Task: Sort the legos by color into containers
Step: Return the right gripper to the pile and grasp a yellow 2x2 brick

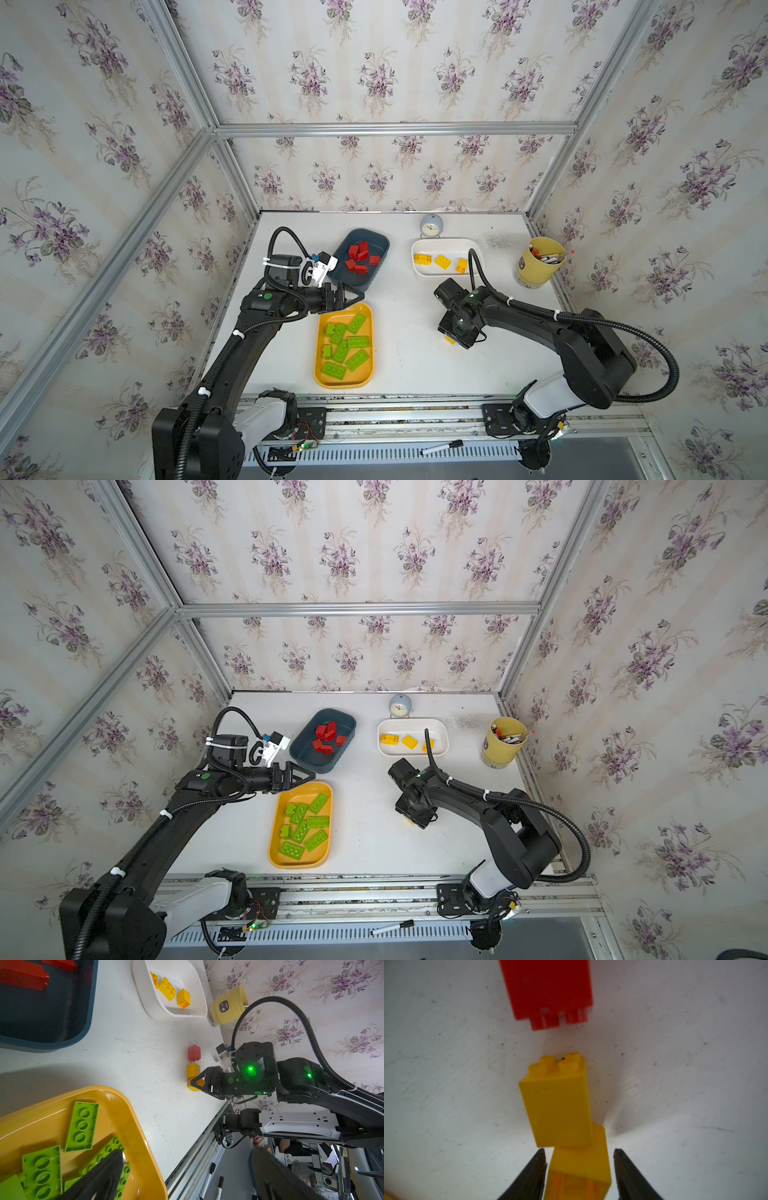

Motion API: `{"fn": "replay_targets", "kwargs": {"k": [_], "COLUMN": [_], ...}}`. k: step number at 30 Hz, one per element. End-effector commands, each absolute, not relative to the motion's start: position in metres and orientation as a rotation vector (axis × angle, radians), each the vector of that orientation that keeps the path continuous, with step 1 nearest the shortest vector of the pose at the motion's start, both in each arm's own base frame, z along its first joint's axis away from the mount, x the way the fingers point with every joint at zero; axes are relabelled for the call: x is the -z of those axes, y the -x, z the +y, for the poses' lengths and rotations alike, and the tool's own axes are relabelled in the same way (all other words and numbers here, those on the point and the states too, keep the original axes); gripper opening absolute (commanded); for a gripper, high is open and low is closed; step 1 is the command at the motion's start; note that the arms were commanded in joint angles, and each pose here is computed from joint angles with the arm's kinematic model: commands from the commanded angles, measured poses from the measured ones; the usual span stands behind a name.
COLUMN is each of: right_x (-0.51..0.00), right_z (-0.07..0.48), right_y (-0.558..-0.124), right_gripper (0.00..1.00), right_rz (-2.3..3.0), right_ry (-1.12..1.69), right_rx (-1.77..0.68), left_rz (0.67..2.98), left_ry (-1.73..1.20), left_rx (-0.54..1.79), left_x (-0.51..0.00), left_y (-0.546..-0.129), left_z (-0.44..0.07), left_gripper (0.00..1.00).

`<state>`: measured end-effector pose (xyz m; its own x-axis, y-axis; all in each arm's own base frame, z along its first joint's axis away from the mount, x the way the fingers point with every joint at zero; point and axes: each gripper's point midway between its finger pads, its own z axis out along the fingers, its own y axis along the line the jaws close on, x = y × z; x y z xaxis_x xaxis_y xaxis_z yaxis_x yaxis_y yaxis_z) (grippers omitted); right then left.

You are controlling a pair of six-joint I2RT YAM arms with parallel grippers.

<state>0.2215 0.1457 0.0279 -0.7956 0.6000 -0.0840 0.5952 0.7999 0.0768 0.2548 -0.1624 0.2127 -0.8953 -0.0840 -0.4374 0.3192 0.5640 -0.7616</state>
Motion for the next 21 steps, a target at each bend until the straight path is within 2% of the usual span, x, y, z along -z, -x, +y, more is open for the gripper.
{"fn": "replay_targets", "kwargs": {"k": [1, 7, 12, 21], "right_x": [-0.023, -0.020, -0.048, -0.114], "right_z": [0.135, 0.138, 0.148, 0.216], "right_y": [-0.224, -0.224, -0.236, -0.286], "right_gripper": [0.52, 0.37, 0.25, 0.22], "right_rz": [2.858, 2.873, 2.846, 2.778], "right_ry": [-0.947, -0.938, -0.837, -0.525], "right_rx": [0.005, -0.028, -0.128, -0.435], "left_rz": [2.361, 2.363, 2.359, 2.340], "left_ry": [-0.217, -0.213, -0.214, -0.214], "left_rx": [1.269, 1.269, 1.269, 1.273], "left_x": [-0.213, -0.212, -0.214, -0.226], "left_y": [-0.254, -0.253, -0.254, -0.260], "left_z": [-0.162, -0.162, -0.162, -0.163], "left_gripper": [0.99, 0.99, 0.99, 0.99]}}
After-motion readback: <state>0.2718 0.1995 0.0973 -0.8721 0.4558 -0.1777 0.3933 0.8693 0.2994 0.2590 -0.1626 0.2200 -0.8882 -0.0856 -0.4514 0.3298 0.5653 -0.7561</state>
